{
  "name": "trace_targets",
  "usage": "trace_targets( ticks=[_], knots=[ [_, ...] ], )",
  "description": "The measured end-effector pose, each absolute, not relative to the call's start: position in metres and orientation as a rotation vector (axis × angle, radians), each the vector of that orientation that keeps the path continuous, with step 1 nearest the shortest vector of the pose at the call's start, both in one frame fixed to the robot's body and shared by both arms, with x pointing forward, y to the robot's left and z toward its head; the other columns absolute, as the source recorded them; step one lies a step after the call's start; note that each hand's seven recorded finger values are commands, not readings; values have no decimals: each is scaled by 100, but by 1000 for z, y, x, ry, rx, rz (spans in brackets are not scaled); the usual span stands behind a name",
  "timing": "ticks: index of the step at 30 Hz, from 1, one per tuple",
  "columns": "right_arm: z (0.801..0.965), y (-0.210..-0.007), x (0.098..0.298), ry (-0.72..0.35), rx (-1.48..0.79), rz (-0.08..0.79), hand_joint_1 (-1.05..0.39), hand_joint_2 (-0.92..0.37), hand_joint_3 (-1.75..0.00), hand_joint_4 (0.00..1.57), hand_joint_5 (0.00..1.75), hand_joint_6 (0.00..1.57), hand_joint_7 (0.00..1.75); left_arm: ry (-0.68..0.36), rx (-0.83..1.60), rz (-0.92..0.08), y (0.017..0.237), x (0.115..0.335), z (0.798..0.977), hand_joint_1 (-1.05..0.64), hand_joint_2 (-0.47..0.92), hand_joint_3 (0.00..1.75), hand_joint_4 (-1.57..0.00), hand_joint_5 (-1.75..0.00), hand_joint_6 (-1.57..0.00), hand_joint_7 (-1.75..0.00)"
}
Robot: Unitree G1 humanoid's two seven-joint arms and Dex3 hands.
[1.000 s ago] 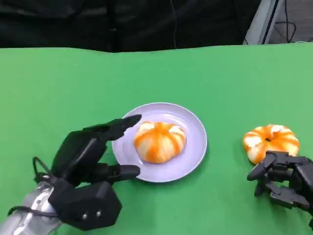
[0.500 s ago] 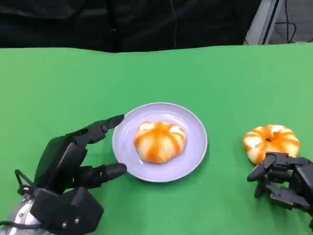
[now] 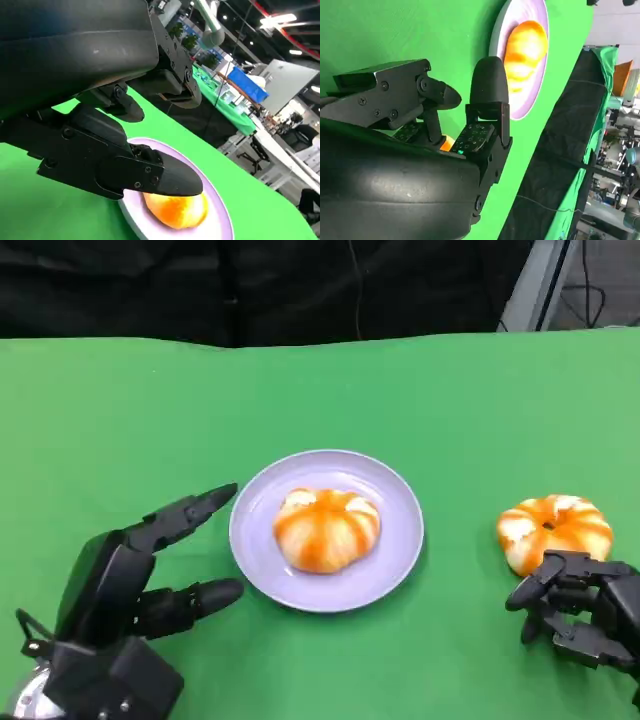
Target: Grasp the bread from the table and place it into the plate.
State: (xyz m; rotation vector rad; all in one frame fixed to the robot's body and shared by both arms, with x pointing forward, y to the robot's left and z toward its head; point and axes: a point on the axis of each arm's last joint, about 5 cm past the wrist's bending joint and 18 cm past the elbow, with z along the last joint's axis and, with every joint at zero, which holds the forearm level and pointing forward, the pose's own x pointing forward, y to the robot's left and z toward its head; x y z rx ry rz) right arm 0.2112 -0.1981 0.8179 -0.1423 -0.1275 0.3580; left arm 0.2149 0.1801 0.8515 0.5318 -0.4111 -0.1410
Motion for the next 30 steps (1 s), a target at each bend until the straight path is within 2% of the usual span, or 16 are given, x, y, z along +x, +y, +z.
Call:
trace_targets(
  ticks=[7,15,30],
  knots=[
    [818,-198,211,-127,-142,356,9,-83,-65,89,138,93,99,-396,497,-100,182,212,845,-73,92,19,-83,-4,-69,-3],
    [818,-199,211,-127,-142,359,8,-84,-63,88,138,93,99,-398,337,-21,189,204,837,-68,92,20,-86,-3,-72,-2],
    [818,-200,211,-127,-139,366,8,-85,-61,89,138,94,98,-398,265,-14,194,199,832,-67,92,19,-88,-2,-75,-2]
  ],
)
